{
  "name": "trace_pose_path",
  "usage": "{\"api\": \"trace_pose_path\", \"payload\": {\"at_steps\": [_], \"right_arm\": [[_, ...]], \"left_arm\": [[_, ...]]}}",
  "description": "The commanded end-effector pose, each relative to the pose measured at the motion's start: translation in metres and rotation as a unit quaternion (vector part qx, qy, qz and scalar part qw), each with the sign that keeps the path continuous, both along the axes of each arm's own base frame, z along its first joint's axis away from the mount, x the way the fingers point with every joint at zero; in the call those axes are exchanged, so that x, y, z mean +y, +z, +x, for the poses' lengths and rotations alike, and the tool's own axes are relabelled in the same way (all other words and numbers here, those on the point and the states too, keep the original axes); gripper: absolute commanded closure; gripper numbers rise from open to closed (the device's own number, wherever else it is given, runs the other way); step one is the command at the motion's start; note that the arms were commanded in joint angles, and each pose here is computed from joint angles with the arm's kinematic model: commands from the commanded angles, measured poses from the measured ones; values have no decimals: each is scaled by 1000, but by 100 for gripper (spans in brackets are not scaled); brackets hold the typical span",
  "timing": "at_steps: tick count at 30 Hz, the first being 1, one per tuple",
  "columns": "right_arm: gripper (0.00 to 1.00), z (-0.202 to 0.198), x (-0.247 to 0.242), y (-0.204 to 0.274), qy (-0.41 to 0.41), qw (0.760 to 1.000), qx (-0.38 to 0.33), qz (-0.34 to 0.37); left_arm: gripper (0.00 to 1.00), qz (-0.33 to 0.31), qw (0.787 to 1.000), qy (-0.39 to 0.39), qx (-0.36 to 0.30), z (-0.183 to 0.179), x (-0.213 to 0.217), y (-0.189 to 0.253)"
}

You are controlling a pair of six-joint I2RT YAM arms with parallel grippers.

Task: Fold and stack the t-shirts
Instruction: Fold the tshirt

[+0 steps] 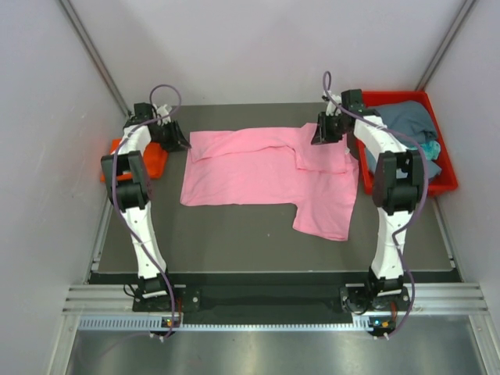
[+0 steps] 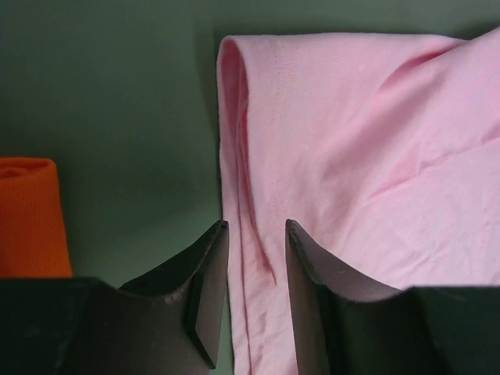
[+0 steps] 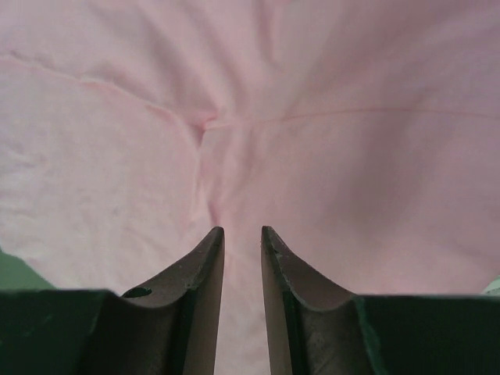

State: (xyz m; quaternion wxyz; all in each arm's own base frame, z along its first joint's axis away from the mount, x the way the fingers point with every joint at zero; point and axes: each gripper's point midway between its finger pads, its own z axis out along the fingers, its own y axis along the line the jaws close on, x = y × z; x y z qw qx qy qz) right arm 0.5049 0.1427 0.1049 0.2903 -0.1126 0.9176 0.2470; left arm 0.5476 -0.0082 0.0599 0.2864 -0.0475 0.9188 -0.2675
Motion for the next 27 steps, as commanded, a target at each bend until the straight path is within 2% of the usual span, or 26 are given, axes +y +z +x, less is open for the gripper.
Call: {"api": "trace_pose_path", "payload": {"at_steps": [1, 6, 14, 17, 21, 24, 27], "right_arm": [[74, 34, -21, 1, -25, 999, -34, -18], [73, 52, -35, -16, -38, 998, -35, -35], [73, 53, -43, -35, -26, 997, -33, -61], [73, 54, -44, -36, -25, 997, -35, -65], [72, 53, -49, -43, -28, 996, -31, -75], [72, 53, -50, -50, -27, 996, -25, -79], [72, 54, -51, -54, -28, 996, -23, -81]], "left_arm": [[60, -14, 1000, 3, -9, 8, 0, 0], [59, -32, 999, 2, -1, 8, -6, -7], [60, -56, 998, -7, 18, 0, -21, -16], [61, -45, 999, -2, 21, -6, -18, -11], [60, 42, 998, 39, 0, -8, 14, 16], [60, 45, 998, 48, -16, -13, 18, 42], [60, 3, 999, 34, -6, -28, 2, 46]]}}
